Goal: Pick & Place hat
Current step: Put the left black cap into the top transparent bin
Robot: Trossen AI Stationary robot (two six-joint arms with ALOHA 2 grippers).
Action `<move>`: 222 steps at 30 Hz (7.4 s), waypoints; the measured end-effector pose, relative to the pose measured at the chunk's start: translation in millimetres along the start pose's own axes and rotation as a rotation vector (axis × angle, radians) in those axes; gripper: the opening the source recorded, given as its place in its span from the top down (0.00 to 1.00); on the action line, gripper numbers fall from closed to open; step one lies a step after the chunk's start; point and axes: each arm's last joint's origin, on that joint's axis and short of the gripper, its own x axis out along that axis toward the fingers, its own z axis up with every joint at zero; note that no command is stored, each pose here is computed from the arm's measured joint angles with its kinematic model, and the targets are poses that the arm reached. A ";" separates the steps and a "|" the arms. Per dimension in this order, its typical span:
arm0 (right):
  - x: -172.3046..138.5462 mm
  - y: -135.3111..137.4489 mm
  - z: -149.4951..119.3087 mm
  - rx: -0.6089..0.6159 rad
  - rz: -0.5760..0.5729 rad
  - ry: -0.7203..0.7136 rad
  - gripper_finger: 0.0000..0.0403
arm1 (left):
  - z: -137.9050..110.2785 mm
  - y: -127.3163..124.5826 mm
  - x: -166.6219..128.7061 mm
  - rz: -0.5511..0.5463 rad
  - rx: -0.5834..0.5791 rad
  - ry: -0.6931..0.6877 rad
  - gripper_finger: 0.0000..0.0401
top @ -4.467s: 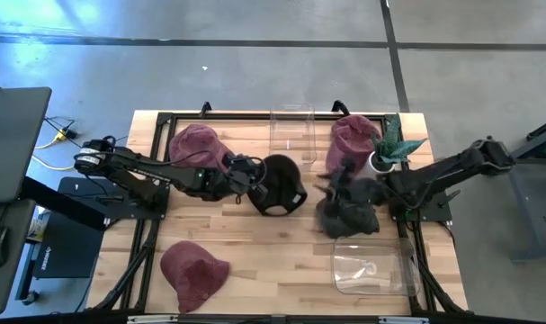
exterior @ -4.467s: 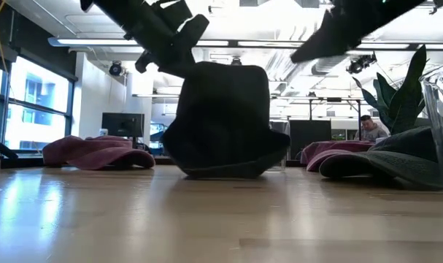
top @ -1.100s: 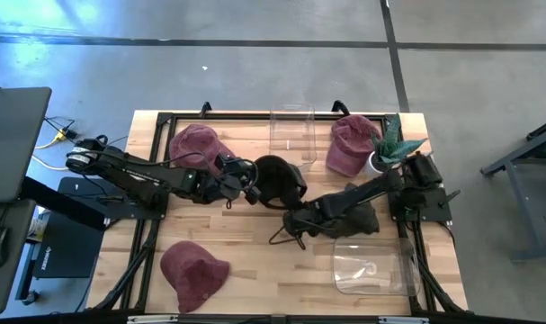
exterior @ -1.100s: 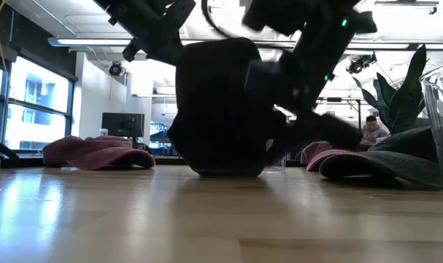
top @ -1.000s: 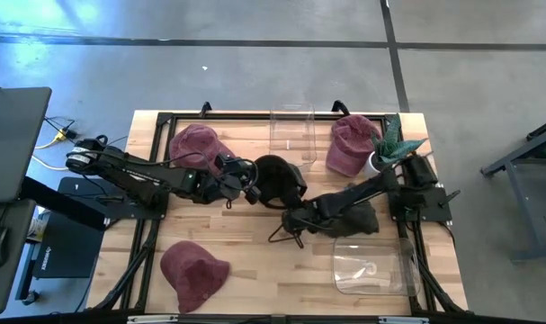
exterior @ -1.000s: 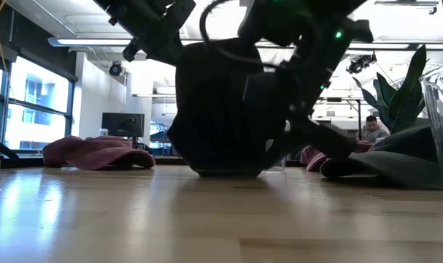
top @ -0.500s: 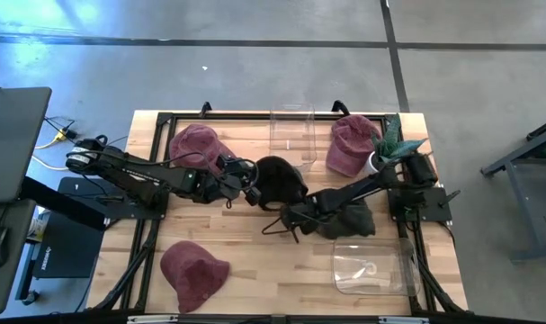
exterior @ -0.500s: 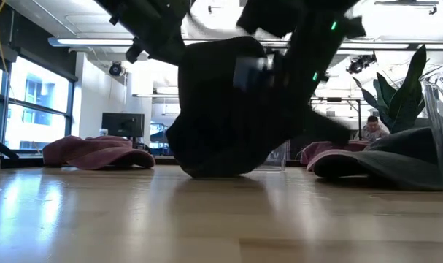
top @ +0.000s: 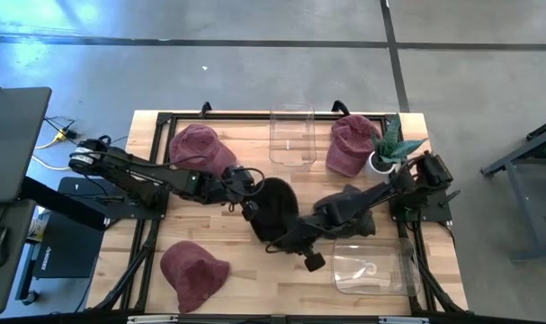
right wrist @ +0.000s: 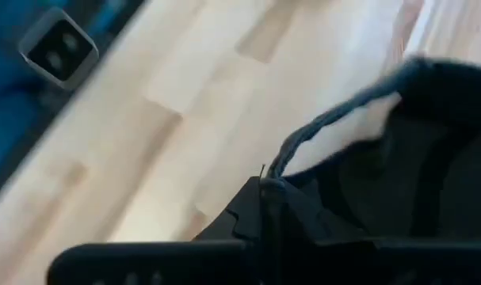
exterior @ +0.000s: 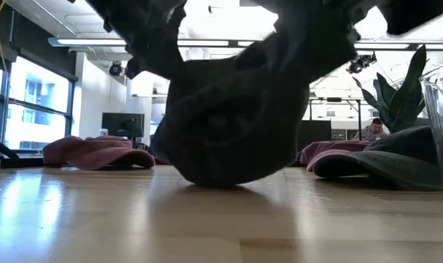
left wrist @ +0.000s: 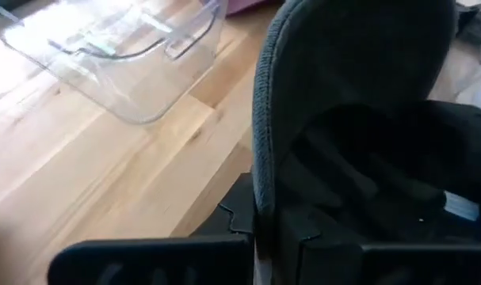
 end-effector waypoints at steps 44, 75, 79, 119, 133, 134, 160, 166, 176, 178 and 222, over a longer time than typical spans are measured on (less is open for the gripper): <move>-61.5 -32.8 0.4 0.534 0.005 -0.119 0.96 | -59.7 -56.5 -35.3 -0.121 0.598 0.220 0.59; -65.9 -67.9 -34.2 0.596 -0.393 0.118 0.70 | -76.9 -64.1 88.4 0.052 0.264 -0.012 0.59; -85.2 -64.0 -29.3 0.583 -0.490 0.074 0.61 | -79.1 -60.1 88.6 0.094 0.255 0.007 0.59; -17.3 -14.1 -114.3 0.864 -0.444 -0.313 0.48 | -58.8 -78.5 97.6 0.112 0.327 0.020 0.60; -23.3 -6.4 -106.0 0.834 -0.491 -0.397 0.50 | -61.0 -75.2 112.4 0.140 0.341 -0.007 0.59; -23.0 -7.0 -105.4 0.828 -0.504 -0.410 0.50 | -58.3 -75.9 112.0 0.136 0.333 -0.017 0.59; -39.6 20.9 -102.6 0.680 -0.744 -0.474 0.98 | -51.5 -64.3 108.5 0.217 0.314 0.081 0.59; -39.1 20.8 -103.2 0.689 -0.715 -0.457 0.95 | -26.7 -92.1 88.1 0.107 0.376 0.042 0.59; -41.4 26.5 -98.9 0.658 -0.659 -0.467 0.96 | -37.0 -75.4 137.3 0.176 0.335 0.009 0.59; -42.4 26.6 -98.1 0.660 -0.652 -0.472 0.96 | -38.7 -77.0 143.1 0.134 0.351 0.004 0.59; -90.6 36.2 -115.8 0.744 -0.660 -0.296 0.59 | -75.8 -138.3 37.4 0.347 1.224 0.272 0.59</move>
